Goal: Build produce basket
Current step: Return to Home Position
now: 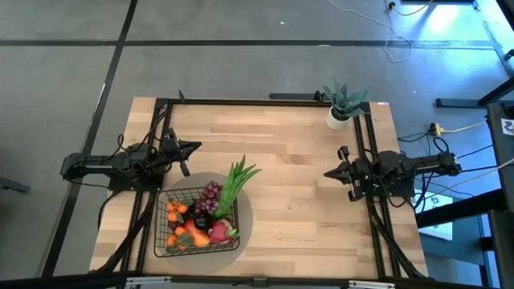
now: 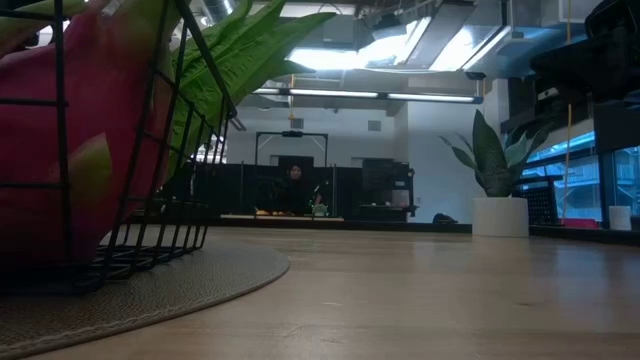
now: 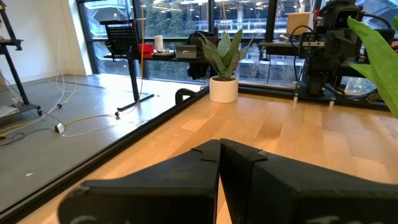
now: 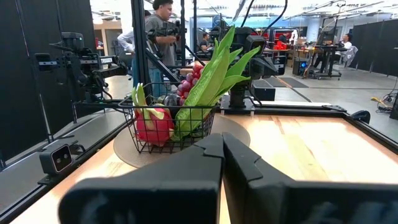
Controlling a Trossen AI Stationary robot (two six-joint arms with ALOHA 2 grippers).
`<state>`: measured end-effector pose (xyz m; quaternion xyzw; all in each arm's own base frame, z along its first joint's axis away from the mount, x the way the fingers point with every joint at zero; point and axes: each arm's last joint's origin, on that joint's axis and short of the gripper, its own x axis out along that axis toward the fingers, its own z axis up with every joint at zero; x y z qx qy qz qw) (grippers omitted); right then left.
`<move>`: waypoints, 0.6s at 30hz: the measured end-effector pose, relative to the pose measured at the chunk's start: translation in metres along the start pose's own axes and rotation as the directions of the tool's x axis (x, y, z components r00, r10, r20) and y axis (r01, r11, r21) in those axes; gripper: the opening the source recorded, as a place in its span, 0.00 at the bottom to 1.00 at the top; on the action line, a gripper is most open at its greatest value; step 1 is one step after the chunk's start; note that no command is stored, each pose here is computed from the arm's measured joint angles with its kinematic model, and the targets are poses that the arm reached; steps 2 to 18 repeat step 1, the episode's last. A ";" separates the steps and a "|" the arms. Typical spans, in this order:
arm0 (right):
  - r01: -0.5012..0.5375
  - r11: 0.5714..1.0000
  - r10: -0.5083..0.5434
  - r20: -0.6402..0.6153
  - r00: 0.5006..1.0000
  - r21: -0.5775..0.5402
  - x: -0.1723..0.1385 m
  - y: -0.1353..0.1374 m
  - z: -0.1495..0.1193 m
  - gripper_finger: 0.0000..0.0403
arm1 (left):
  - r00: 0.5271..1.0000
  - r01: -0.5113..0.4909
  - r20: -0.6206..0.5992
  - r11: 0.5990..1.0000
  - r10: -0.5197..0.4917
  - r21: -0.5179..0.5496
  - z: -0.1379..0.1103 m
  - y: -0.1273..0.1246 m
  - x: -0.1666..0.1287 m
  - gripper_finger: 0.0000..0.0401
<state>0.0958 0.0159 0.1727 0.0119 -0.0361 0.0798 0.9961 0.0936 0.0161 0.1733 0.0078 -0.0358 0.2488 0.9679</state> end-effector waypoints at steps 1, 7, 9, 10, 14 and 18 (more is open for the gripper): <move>0.000 1.000 0.000 0.000 1.000 0.000 0.000 0.000 0.000 0.00 | 1.000 0.000 0.000 1.000 0.000 0.000 0.000 0.000 0.000 0.00; 0.000 1.000 0.000 0.000 1.000 0.000 0.000 0.000 0.000 0.00 | 1.000 0.000 0.000 1.000 0.000 0.000 0.000 0.000 0.000 0.00; 0.000 1.000 0.000 0.000 1.000 0.000 0.000 0.000 0.000 0.00 | 1.000 0.000 0.000 1.000 0.000 0.000 0.000 0.000 0.000 0.00; 0.000 1.000 0.000 0.000 1.000 0.000 0.000 0.000 0.000 0.00 | 1.000 0.000 0.000 1.000 0.000 0.000 0.000 0.000 0.000 0.00; 0.000 1.000 0.000 0.000 1.000 0.000 0.000 0.000 0.000 0.00 | 1.000 0.000 0.000 1.000 0.000 0.000 0.000 0.000 0.000 0.00; 0.000 1.000 0.000 0.000 1.000 0.000 0.000 0.000 0.000 0.00 | 1.000 0.000 0.000 1.000 0.000 0.000 0.000 0.000 0.000 0.00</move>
